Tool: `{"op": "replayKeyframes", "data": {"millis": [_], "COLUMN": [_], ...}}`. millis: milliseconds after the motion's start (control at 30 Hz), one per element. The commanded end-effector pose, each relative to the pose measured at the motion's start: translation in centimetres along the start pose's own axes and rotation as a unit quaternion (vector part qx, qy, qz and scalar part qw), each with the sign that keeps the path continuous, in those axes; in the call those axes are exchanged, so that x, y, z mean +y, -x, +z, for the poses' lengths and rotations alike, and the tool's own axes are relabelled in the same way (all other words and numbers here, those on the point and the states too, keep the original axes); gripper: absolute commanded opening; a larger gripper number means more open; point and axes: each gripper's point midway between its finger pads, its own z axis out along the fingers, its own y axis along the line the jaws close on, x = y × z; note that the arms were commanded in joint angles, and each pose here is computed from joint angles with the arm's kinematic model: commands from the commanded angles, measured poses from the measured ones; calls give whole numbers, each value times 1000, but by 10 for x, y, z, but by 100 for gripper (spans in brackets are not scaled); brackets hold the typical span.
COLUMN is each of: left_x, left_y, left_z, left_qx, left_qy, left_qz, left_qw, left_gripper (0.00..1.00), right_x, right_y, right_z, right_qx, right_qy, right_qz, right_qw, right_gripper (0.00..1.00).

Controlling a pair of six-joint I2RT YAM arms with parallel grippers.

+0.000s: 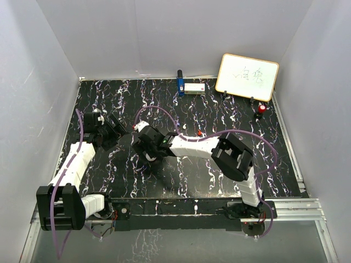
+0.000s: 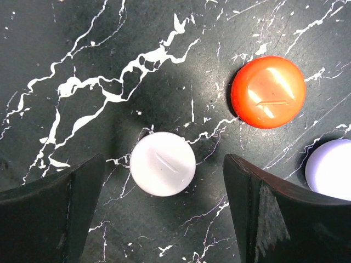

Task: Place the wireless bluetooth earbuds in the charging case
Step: Pick up the charging case at the center of the board.

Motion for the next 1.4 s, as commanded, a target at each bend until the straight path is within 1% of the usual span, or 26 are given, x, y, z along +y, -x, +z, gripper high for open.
{"op": "replayKeyframes", "data": {"millis": [0, 433, 867, 1167, 1233, 1367], "left_x": [-1, 2, 5, 5, 5, 5], "left_y": [-1, -4, -8, -8, -9, -10], "left_z": [-9, -7, -5, -4, -3, -3], "left_qx": [0, 9, 17, 19, 21, 22], "left_qy": [-9, -14, -17, -22, -24, -25], "left_qz": [-3, -4, -2, -2, -2, -4], "left_qw": [1000, 1000, 1000, 1000, 1000, 999], "left_gripper": [88, 88, 88, 88, 88, 88], "right_x": [3, 6, 7, 2, 0, -4], "right_y": [21, 1, -19, -34, -36, -40], "right_z": [-1, 4, 12, 16, 17, 17], "right_qx": [-26, -3, 20, 37, 39, 42], "right_qy": [-5, 0, -38, -75, -80, -79], "right_qz": [15, 54, 110, 118, 113, 80], "right_qw": [1000, 999, 993, 990, 990, 993], "right_gripper": [85, 78, 70, 59, 52, 46]}}
